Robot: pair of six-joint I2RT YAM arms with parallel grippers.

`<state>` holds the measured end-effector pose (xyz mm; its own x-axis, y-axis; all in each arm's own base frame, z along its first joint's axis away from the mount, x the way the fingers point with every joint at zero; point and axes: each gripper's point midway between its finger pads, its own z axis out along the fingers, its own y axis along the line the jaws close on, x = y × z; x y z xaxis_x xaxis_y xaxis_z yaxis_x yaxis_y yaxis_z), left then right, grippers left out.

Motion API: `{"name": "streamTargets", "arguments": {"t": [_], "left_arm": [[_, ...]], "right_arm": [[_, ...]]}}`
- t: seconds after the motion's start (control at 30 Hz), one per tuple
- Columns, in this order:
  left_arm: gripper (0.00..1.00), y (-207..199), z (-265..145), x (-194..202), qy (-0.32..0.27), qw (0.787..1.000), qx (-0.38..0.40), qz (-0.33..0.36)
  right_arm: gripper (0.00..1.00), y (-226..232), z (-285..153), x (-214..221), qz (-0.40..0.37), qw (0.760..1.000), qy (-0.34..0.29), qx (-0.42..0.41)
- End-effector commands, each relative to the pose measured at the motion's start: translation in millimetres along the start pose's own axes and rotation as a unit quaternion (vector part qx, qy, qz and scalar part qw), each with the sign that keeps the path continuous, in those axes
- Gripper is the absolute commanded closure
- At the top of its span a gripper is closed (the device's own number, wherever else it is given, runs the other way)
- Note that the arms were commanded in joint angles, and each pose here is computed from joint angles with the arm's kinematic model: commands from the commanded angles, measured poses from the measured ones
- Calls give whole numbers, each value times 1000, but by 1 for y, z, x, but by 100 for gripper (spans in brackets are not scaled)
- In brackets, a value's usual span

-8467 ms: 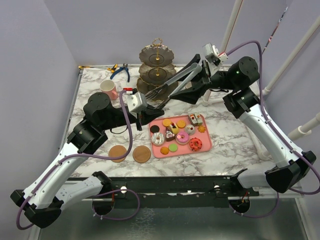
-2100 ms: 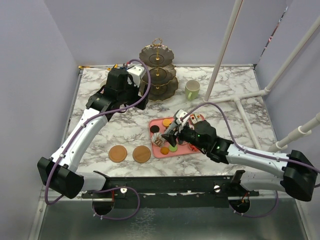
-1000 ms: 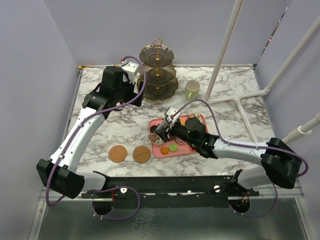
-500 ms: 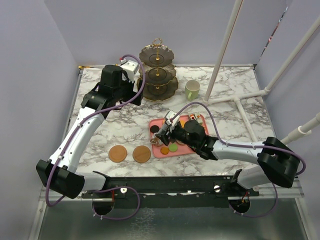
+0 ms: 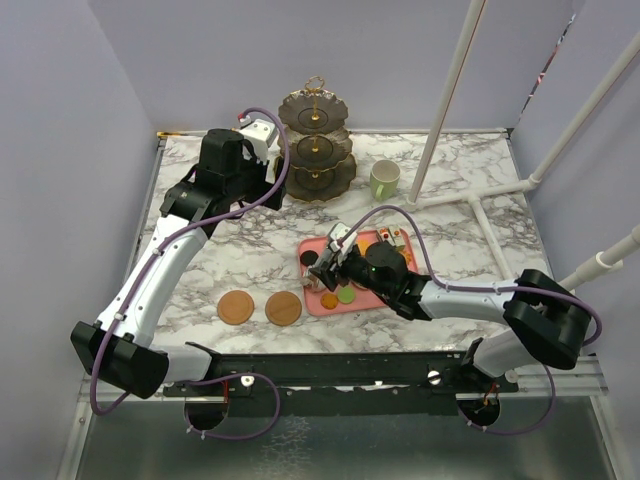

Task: Serve the afternoon tea
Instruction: Pick up the desert from the tray.

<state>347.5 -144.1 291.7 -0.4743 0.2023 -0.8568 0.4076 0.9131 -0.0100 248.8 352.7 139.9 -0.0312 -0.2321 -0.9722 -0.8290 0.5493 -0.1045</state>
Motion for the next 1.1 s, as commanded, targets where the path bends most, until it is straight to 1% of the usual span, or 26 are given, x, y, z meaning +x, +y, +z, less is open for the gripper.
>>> {"name": "streamTargets", "arguments": {"t": [0.0, 0.13, 0.33, 0.5, 0.67, 0.77, 0.9, 1.07], "left_arm": [[1, -2, -14, -13, -21, 1000, 7, -4], [1, -2, -13, -13, -20, 1000, 6, -5], [1, -2, -10, -15, -19, 1000, 7, -6], [1, -1, -6, -16, -17, 1000, 6, -6], [1, -2, -5, -15, -15, 1000, 8, -7], [1, -1, -4, -15, -15, 1000, 7, -6], [1, 1, -4, -17, -16, 1000, 1, -7], [1, 2, -3, -18, -16, 1000, -2, -7]], "right_arm": [[47, 2, 3, -11, -4, 1000, -26, -5], [57, 1, 2, -21, -6, 999, -36, -3], [61, -11, -7, -56, -15, 997, -69, 23], [67, -20, -10, -89, -33, 994, -95, 39], [71, -24, -4, -95, -46, 993, -99, 44], [72, -38, 2, -108, -48, 990, -112, 65], [74, -73, 7, -131, -40, 985, -137, 96], [75, -115, 18, -138, -37, 982, -140, 121]]}}
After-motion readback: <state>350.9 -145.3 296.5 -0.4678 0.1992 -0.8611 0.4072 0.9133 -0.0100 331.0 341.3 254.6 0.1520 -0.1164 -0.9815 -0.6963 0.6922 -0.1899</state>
